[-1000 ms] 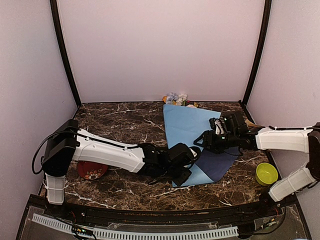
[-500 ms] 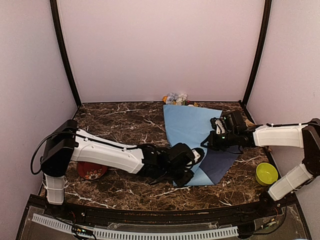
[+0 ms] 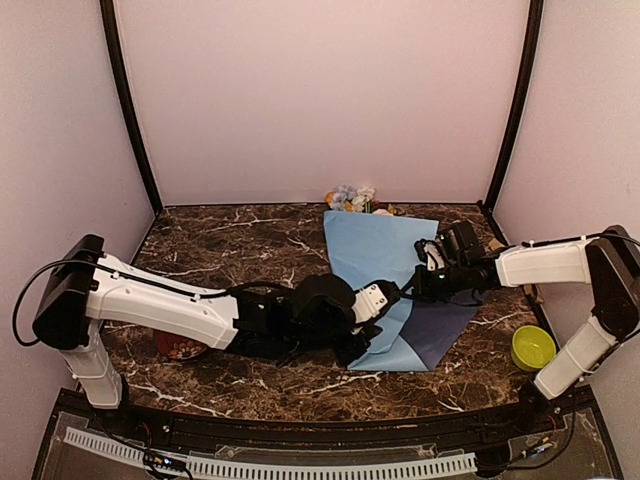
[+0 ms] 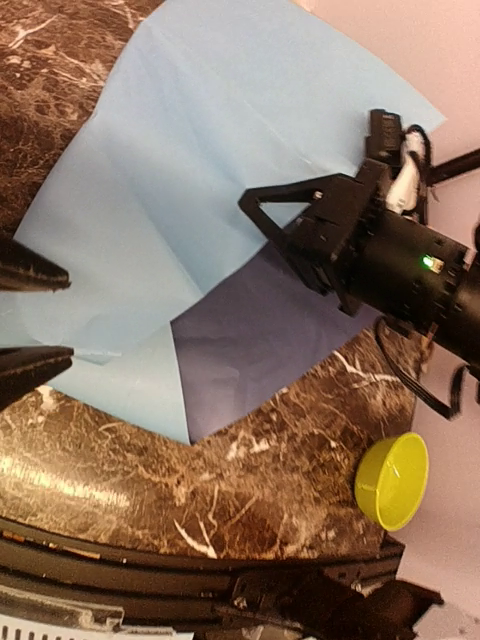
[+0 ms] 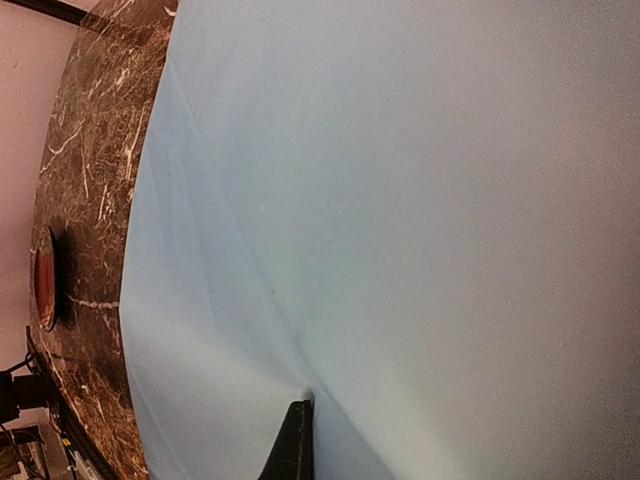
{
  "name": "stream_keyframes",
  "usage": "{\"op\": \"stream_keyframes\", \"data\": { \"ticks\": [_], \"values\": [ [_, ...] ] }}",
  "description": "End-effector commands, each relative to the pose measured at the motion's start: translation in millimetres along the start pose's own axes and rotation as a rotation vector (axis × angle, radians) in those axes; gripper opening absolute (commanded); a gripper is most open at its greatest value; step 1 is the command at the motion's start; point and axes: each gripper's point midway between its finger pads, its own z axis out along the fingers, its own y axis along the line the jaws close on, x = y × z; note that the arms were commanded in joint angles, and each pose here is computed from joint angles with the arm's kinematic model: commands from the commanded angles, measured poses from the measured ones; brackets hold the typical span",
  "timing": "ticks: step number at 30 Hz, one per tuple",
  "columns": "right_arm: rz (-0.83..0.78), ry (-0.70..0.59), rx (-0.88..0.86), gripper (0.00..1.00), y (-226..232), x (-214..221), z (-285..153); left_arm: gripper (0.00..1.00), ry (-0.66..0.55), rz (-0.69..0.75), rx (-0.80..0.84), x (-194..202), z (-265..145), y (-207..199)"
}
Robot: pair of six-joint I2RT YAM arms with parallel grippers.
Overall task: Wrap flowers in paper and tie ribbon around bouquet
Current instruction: Adjust the corner of the folded wrapping paper at the center of the board.
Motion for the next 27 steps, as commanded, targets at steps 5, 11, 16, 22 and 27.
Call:
{"op": "stream_keyframes", "data": {
  "ticks": [5,11,16,22,27],
  "values": [
    [-0.02,-0.01,-0.029,0.0,8,-10,-3,0.14,0.12,0.138,-0.117,41,42,11],
    [-0.01,-0.011,-0.029,0.0,7,-10,-2,0.13,0.173,0.152,-0.038,66,60,-6],
    [-0.009,-0.009,-0.031,0.0,8,-13,1,0.14,0.214,0.175,0.015,87,69,-18],
    [-0.012,-0.004,-0.015,0.0,6,-15,3,0.15,0.275,0.183,0.047,111,73,-23],
    [-0.021,-0.029,0.046,0.13,0,-21,-4,0.15,0.3,0.185,0.06,122,73,-25]
  ]
}}
